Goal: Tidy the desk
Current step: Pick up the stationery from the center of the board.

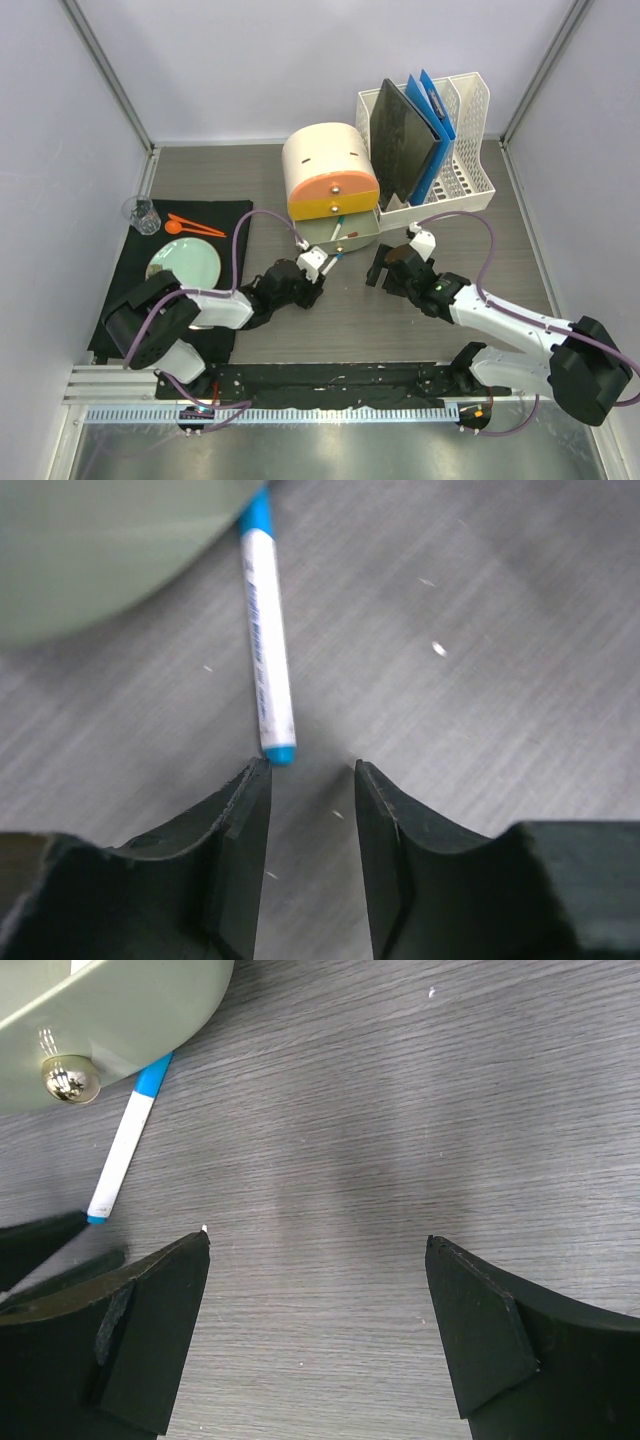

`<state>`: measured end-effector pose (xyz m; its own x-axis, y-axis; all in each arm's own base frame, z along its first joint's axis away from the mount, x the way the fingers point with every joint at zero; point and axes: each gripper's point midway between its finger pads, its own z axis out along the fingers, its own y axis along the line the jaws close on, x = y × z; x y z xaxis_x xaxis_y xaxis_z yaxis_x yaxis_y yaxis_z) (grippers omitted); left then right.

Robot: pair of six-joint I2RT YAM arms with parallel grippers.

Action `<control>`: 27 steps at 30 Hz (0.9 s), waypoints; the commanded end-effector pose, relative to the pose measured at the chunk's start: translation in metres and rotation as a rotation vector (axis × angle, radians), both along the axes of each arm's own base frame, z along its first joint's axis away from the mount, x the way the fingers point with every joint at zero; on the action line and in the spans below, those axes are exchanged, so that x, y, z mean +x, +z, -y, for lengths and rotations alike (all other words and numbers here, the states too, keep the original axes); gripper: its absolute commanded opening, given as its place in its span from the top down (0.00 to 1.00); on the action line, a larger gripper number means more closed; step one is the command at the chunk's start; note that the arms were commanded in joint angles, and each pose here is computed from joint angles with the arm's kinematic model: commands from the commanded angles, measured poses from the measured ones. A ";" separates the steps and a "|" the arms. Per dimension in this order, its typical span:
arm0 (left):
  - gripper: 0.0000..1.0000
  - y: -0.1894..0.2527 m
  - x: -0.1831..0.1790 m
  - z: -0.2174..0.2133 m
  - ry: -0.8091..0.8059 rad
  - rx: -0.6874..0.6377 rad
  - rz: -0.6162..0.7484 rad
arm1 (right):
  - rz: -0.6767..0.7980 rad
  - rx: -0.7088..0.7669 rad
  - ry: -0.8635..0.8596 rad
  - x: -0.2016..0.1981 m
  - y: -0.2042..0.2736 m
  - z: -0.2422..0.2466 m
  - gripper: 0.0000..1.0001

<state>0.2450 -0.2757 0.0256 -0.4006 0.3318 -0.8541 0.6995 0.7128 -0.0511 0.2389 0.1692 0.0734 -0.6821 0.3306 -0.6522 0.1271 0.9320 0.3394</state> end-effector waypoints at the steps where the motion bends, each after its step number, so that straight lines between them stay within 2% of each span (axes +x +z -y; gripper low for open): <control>1: 0.59 0.002 -0.014 0.001 0.006 -0.008 -0.020 | 0.026 0.008 -0.008 0.008 0.012 -0.004 0.06; 3: 0.60 0.005 -0.014 -0.001 0.026 -0.006 -0.011 | 0.023 0.008 -0.008 0.008 0.011 -0.005 0.06; 9: 0.38 0.034 -0.003 -0.012 0.123 -0.019 0.058 | 0.023 0.007 -0.006 0.008 0.012 -0.005 0.06; 15: 0.28 0.063 0.013 -0.016 0.170 -0.016 0.147 | 0.024 0.010 -0.007 0.009 0.013 -0.006 0.05; 27: 0.31 0.033 0.027 0.017 0.149 0.050 0.039 | 0.017 0.001 -0.009 0.006 0.011 -0.003 0.06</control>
<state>0.2643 -0.2795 0.0546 -0.3942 0.3322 -0.8569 0.5981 0.8007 0.0352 0.2370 0.1685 0.0674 -0.6997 0.3161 -0.6407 0.1330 0.9387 0.3179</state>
